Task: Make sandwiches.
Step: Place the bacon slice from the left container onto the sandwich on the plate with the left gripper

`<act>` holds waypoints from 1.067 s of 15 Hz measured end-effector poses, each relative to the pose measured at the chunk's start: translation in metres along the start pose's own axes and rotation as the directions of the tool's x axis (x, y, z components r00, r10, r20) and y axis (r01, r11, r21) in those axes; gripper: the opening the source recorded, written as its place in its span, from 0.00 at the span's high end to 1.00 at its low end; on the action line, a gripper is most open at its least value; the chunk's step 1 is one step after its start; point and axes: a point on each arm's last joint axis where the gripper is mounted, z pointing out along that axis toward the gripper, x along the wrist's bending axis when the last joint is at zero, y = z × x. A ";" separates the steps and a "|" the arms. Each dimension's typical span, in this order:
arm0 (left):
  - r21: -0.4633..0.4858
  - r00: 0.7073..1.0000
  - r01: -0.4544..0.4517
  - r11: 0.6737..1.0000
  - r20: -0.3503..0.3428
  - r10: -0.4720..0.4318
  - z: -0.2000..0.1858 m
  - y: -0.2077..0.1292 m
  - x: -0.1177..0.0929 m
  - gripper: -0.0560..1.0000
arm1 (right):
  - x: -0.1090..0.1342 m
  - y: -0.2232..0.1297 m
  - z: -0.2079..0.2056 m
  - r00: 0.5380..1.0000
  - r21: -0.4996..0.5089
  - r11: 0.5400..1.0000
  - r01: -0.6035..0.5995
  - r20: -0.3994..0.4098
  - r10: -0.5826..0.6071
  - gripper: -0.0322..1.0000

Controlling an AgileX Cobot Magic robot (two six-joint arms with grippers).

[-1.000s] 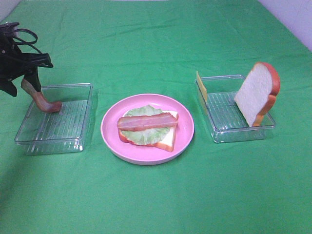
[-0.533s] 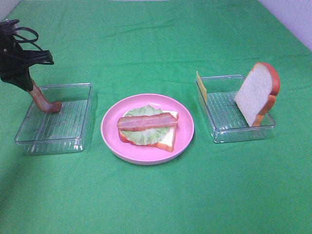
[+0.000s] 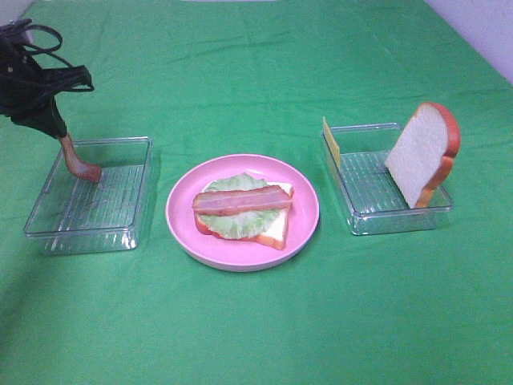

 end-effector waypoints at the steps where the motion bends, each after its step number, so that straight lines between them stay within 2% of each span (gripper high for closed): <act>1: -0.011 1.000 0.004 1.000 0.015 -0.004 -0.005 0.001 -0.002 0.95 | 0.000 0.000 0.000 1.000 0.000 1.000 0.000 0.000 0.000 0.27; 3: -0.060 0.996 0.006 0.998 0.087 0.000 -0.028 0.004 -0.012 0.95 | 0.000 0.000 0.000 1.000 0.000 1.000 0.000 0.000 0.000 0.27; 6: -0.075 0.976 -0.020 0.997 0.215 0.036 -0.047 0.000 -0.033 0.95 | 0.000 0.000 0.000 1.000 0.000 1.000 0.000 0.000 0.000 0.27; 8: -0.058 0.948 -0.056 0.997 0.312 0.071 -0.048 -0.011 -0.060 0.95 | 0.000 0.000 0.000 1.000 0.000 1.000 0.000 0.000 0.000 0.27; 10: -0.044 0.904 -0.119 0.992 0.409 0.127 -0.047 -0.030 -0.099 0.95 | 0.000 0.000 0.000 1.000 0.000 1.000 0.000 0.000 0.000 0.27; 14: -0.046 0.842 -0.181 0.982 0.509 0.179 -0.046 -0.062 -0.153 0.95 | 0.000 0.000 0.000 1.000 0.000 1.000 0.000 0.000 0.000 0.27; 16: -0.019 0.829 -0.207 0.978 0.528 0.185 -0.038 -0.076 -0.169 0.95 | 0.000 0.000 0.000 1.000 0.000 1.000 0.000 0.000 0.000 0.27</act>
